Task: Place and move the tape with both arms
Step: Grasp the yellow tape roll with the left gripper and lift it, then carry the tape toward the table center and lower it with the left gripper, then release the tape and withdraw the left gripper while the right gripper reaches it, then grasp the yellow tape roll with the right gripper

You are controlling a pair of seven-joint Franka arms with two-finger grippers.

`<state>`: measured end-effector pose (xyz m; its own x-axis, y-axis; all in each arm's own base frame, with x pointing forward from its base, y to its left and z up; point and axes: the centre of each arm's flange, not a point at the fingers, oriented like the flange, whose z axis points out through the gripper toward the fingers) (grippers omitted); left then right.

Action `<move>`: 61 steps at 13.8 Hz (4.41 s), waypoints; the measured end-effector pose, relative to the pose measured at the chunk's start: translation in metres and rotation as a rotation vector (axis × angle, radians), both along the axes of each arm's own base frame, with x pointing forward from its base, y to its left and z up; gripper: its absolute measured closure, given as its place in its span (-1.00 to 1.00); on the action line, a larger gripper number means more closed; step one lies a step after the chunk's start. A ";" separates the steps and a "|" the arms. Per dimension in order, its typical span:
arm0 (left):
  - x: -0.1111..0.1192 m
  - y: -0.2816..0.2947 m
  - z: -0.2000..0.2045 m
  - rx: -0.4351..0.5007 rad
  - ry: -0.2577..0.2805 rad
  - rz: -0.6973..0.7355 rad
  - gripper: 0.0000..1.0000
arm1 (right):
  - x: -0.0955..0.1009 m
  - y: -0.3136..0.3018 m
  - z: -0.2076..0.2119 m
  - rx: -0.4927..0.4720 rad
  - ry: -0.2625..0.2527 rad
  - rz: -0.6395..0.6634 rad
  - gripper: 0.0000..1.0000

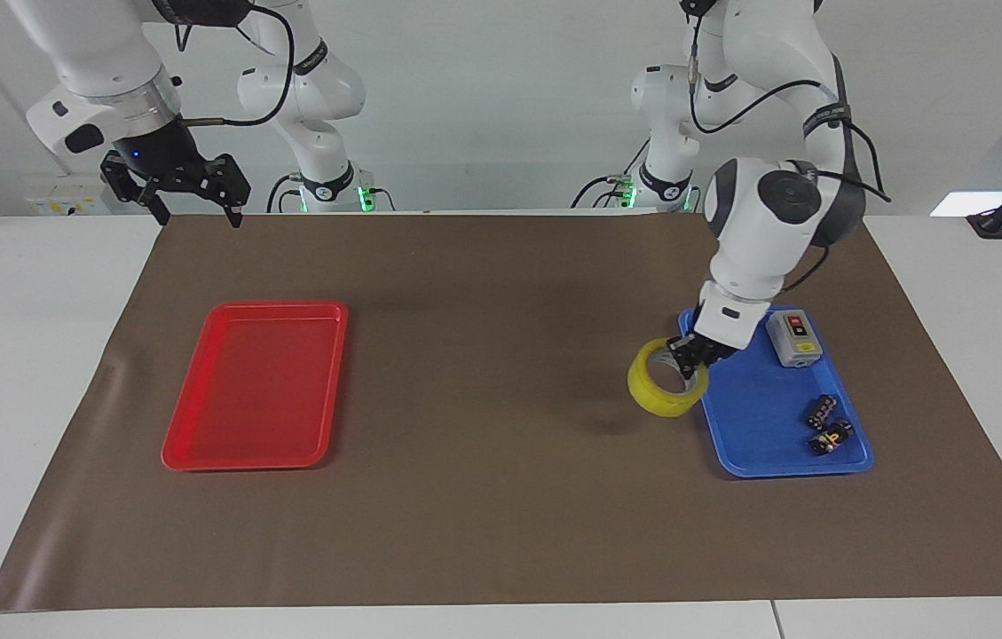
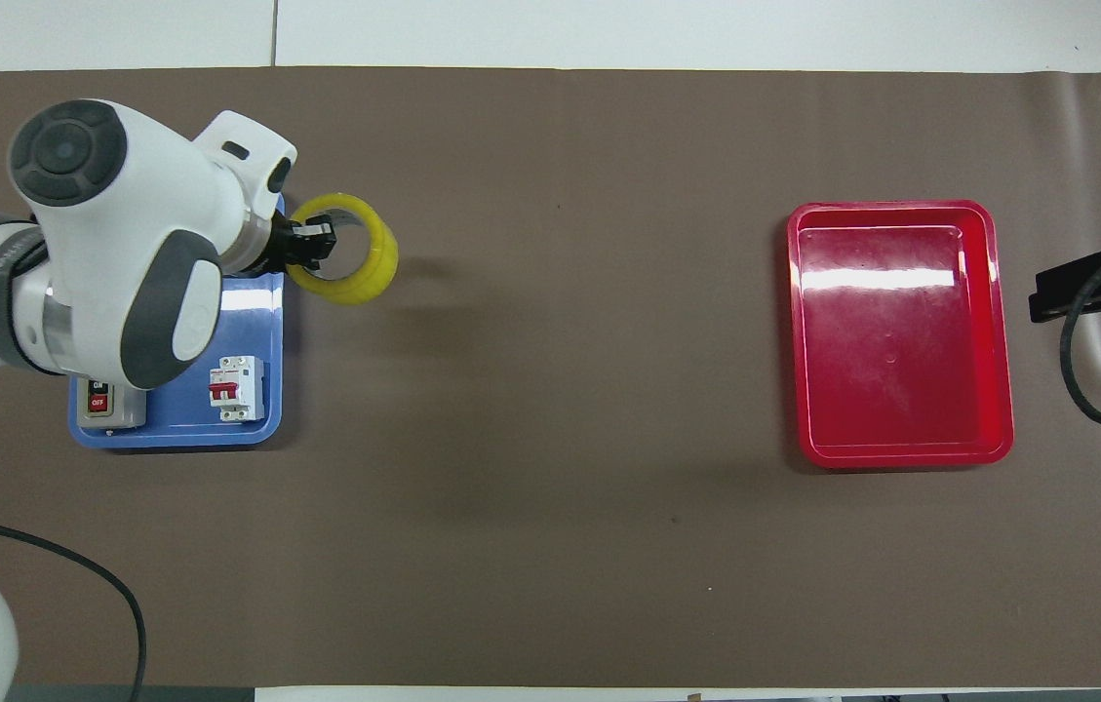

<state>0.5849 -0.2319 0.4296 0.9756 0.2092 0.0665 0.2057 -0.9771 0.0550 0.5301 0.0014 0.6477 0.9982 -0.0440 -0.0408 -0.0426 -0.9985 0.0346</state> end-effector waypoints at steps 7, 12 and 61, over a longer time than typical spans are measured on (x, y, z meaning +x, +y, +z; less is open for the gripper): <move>-0.067 -0.146 -0.060 0.026 -0.029 0.041 0.57 | 0.000 0.000 0.000 0.000 0.000 0.000 -1.00; -0.085 -0.178 -0.105 0.060 -0.022 0.041 0.57 | 0.000 0.000 0.000 0.000 0.000 0.000 -1.00; -0.015 0.234 0.188 0.047 0.088 -0.153 -1.00 | 0.018 0.338 -0.325 0.098 -0.059 0.342 -1.00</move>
